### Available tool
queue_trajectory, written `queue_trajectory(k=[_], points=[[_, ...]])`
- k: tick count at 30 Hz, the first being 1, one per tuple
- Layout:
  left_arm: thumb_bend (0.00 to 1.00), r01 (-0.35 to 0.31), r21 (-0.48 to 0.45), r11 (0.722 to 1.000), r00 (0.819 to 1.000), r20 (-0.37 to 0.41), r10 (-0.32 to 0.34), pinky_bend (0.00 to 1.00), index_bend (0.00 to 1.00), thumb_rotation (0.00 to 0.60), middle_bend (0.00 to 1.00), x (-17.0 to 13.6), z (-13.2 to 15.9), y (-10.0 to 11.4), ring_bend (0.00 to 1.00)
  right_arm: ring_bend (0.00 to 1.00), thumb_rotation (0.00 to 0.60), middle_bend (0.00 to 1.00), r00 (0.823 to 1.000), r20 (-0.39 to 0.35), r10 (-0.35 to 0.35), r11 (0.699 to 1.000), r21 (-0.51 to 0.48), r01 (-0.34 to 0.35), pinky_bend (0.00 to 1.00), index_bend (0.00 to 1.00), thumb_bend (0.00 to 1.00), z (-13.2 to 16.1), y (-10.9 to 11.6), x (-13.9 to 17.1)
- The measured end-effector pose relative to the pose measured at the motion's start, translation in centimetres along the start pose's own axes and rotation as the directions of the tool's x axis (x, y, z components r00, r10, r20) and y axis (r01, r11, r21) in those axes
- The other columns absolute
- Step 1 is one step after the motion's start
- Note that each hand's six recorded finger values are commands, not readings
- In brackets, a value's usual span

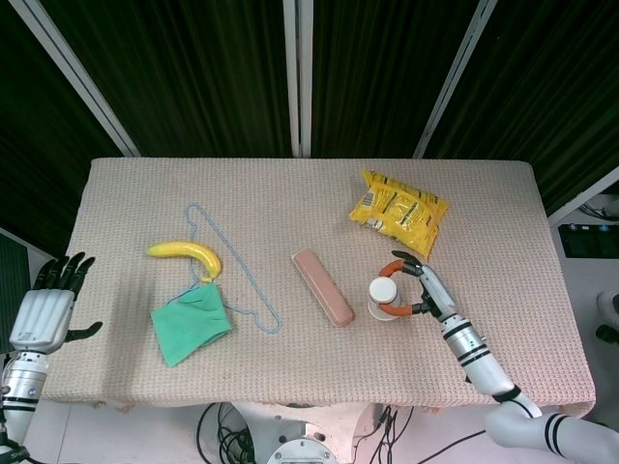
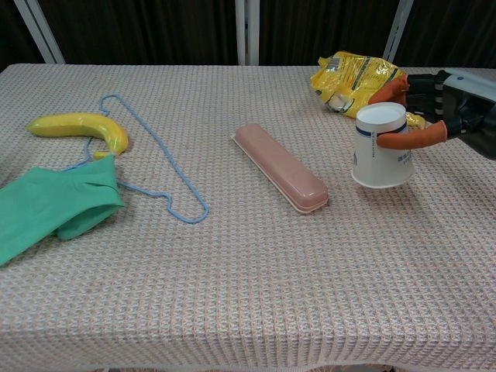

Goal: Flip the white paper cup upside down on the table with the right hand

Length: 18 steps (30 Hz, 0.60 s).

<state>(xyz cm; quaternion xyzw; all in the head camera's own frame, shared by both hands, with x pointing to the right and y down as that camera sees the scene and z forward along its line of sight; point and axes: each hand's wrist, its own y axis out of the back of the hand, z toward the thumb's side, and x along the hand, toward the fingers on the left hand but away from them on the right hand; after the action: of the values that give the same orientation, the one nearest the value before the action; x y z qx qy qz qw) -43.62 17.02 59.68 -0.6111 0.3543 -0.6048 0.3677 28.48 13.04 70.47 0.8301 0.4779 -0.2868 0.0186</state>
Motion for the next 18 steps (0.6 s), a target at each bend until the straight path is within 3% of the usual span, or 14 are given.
queue_trajectory(k=[10,12,15,18], points=[[0.13,0.000,0.002,1.000,1.000,0.003,0.000,0.00,0.02,0.600,0.00,0.0,0.1,-0.1,0.00,0.09,0.600,0.51,0.998,0.050,0.046,0.998,0.029,-0.047,0.00,0.63,0.12,-2.5,1.2,1.0],[0.13,-0.001,0.001,1.000,1.000,0.004,0.001,0.00,0.02,0.600,0.00,0.0,0.1,0.0,0.00,0.07,0.600,0.47,0.997,0.052,0.061,0.997,0.041,-0.063,0.00,0.52,0.12,-2.6,1.1,1.3],[0.13,-0.001,0.002,1.000,1.000,0.005,0.001,0.00,0.02,0.600,0.00,0.0,0.1,-0.1,0.00,0.01,0.600,0.39,0.994,0.054,0.093,0.994,0.056,-0.096,0.00,0.25,0.11,-2.6,1.1,1.9],[0.13,0.002,0.003,1.000,1.000,0.006,-0.002,0.00,0.02,0.600,0.00,0.0,0.2,-0.1,0.00,0.00,0.600,0.28,0.993,0.048,0.104,0.990,0.086,-0.108,0.00,0.09,0.09,-2.5,1.6,2.7]])
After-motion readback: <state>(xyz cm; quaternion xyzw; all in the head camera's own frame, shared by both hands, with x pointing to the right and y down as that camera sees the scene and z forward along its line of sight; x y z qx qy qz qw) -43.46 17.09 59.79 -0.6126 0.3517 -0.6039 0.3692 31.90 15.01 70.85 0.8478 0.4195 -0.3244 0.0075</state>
